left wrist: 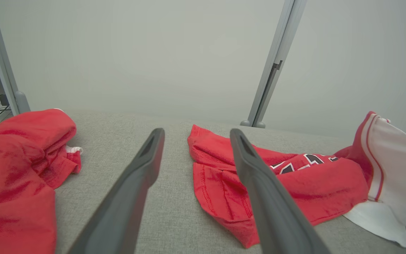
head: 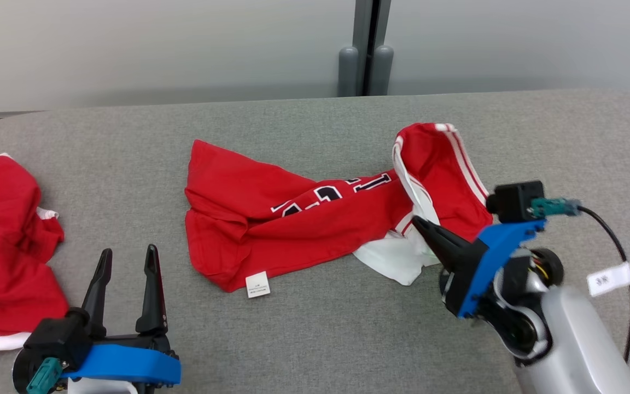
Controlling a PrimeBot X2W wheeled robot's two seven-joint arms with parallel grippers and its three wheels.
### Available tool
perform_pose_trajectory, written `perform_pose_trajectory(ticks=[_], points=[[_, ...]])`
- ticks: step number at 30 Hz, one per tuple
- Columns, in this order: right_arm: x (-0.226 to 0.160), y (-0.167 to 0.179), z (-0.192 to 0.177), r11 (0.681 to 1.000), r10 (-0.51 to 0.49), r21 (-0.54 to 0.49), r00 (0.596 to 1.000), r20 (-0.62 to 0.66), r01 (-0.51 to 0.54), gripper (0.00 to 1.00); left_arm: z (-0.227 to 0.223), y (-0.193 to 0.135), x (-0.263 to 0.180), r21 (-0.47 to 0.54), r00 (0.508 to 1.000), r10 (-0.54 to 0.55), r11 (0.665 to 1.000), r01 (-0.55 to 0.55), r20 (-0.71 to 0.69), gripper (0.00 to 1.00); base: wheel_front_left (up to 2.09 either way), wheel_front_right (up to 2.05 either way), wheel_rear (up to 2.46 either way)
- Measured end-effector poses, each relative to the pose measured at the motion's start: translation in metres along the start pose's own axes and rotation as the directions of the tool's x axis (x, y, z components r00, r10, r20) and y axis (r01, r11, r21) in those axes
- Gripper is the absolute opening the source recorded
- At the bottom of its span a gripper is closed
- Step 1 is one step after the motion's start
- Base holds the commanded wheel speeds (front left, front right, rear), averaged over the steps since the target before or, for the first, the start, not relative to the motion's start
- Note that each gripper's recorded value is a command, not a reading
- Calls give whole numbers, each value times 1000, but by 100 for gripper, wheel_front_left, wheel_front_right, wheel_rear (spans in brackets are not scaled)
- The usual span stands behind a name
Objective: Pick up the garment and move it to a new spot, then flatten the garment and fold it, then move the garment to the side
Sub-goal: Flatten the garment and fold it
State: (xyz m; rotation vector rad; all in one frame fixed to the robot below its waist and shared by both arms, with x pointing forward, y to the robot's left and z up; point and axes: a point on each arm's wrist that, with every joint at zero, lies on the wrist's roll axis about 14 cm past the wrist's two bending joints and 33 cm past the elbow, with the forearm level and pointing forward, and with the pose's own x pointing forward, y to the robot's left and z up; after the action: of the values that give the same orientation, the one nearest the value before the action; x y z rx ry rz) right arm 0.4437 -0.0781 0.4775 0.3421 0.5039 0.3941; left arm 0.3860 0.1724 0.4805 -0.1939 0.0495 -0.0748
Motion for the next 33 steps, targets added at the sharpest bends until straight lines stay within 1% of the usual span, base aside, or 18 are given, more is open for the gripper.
perform_pose_trajectory(ticks=[1, 3, 6, 9, 12, 13, 14, 15, 17, 19, 21, 23, 28, 29, 33], points=[[-10, -5, -1, 1000, -13, 13, 1000, 10, 13, 0, 0, -3, 1, 0, 1000, -8, 1000, 8, 1, 100, 0, 0, 0], [-30, -24, -8, 996, -76, 42, 997, 15, 75, 0, 1, -8, 3, -2, 1000, -24, 1000, 24, 4, 100, 0, 0, 0], [-56, -53, -19, 980, -154, 127, 988, 22, 150, 0, 0, -14, 7, -4, 999, -43, 999, 43, 1, 100, 0, 0, 0], [-74, -80, -31, 953, -232, 205, 972, 22, 223, 0, -3, -17, 10, -5, 998, -55, 998, 55, -10, 100, 0, 0, 0], [-85, -105, -44, 922, -304, 252, 953, -6, 295, 0, -5, -22, 14, -5, 997, -70, 998, 70, -14, 100, 0, 0, 0], [-86, -112, -52, 913, -325, 251, 945, -34, 323, 0, -6, -22, 15, -4, 997, -73, 997, 73, -17, 100, 0, 0, 0], [-88, -118, -58, 904, -344, 252, 938, -53, 346, 48, -6, -23, 16, -3, 997, -76, 997, 76, -19, 100, 0, 0, 0], [-88, -124, -61, 896, -363, 252, 930, -58, 366, 100, -7, -23, 17, -3, 997, -79, 997, 79, -20, 100, 0, 0, 0], [-88, -136, -57, 888, -412, 201, 910, -47, 413, 100, -7, -24, 18, -1, 996, -83, 997, 83, -23, 100, 0, 0, 0], [-89, -144, -46, 883, -453, 141, 891, -1, 449, 100, -6, -26, 17, 0, 996, -88, 996, 88, -22, 100, 0, 0, 0], [-92, -147, -33, 877, -476, 105, 877, 64, 468, 100, -5, -25, 16, 2, 996, -87, 996, 87, -19, 100, 0, 0, 0], [-94, -147, -24, 871, -490, 37, 865, 111, 489, 100, -3, -26, 14, 4, 996, -87, 996, 87, -15, 100, 0, 0, 0], [-108, -133, 4, 859, -469, -71, 836, 284, 506, 100, -2, -23, 4, 5, 997, -73, 997, 73, -11, 100, 0, 0, 0], [-116, -128, 11, 853, -454, -98, 821, 345, 513, 100, -1, -22, 1, 4, 998, -70, 998, 70, -8, 100, 0, 0, 0], [-130, -112, 16, 855, -407, -125, 802, 439, 502, 100, -3, -21, -7, 0, 998, -61, 998, 61, -8, 100, 0, 0, 0]])
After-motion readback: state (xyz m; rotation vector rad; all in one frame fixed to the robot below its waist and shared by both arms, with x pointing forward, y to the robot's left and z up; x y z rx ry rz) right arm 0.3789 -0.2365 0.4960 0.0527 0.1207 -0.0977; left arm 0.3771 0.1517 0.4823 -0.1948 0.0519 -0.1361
